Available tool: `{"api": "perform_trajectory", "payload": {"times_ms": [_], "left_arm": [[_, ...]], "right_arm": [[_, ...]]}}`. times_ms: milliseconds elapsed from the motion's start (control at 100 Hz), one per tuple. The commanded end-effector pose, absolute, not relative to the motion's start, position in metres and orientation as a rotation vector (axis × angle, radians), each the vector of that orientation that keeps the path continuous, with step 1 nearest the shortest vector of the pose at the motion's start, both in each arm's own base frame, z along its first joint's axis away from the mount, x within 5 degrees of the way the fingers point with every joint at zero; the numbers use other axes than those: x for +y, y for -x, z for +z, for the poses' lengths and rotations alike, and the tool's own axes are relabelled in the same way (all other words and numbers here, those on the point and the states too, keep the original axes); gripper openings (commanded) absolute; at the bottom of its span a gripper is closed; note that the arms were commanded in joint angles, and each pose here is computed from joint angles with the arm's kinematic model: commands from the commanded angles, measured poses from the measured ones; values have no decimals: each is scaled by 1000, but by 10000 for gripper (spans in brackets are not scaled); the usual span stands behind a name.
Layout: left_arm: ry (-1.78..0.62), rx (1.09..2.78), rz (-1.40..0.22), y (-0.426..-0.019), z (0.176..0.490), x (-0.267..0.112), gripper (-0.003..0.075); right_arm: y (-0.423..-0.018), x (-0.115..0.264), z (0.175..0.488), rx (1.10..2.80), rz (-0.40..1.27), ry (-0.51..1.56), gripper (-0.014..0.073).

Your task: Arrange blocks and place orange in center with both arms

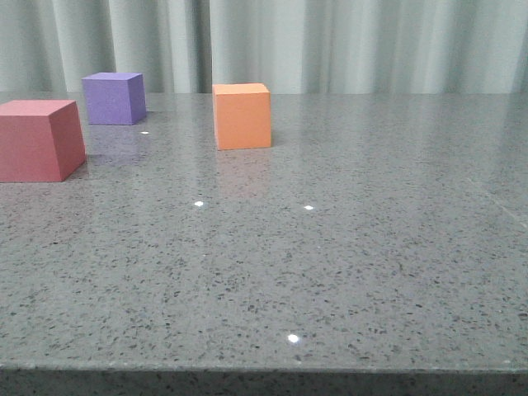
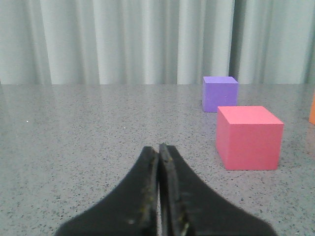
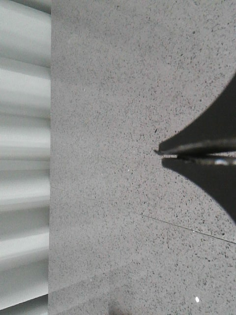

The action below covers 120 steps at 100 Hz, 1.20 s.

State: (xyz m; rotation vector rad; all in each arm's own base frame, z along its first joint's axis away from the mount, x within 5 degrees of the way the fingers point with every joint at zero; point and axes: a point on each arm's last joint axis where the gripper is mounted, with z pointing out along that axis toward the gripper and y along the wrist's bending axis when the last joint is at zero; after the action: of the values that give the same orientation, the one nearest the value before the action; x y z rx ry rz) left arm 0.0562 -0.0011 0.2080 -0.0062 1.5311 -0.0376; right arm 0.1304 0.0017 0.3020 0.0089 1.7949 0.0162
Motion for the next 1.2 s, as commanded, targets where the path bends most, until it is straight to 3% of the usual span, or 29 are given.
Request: {"api": "perform_trajectory", "payload": {"times_ms": [0, 560, 790, 1190], "left_arm": [[11, 1459, -41, -55, 203, -1, -20], [36, 1380, -67, -52, 218, -1, -20], [78, 1418, -145, -47, 271, -2, -20], [54, 1860, -207, -98, 378, -11, -20]], "right_arm": [[-131, 2, 319, 1683, 2, 12, -69], [-131, 2, 319, 1683, 2, 12, -69], [-131, 2, 319, 1683, 2, 12, -69], [-131, 2, 319, 1683, 2, 12, -69]]}}
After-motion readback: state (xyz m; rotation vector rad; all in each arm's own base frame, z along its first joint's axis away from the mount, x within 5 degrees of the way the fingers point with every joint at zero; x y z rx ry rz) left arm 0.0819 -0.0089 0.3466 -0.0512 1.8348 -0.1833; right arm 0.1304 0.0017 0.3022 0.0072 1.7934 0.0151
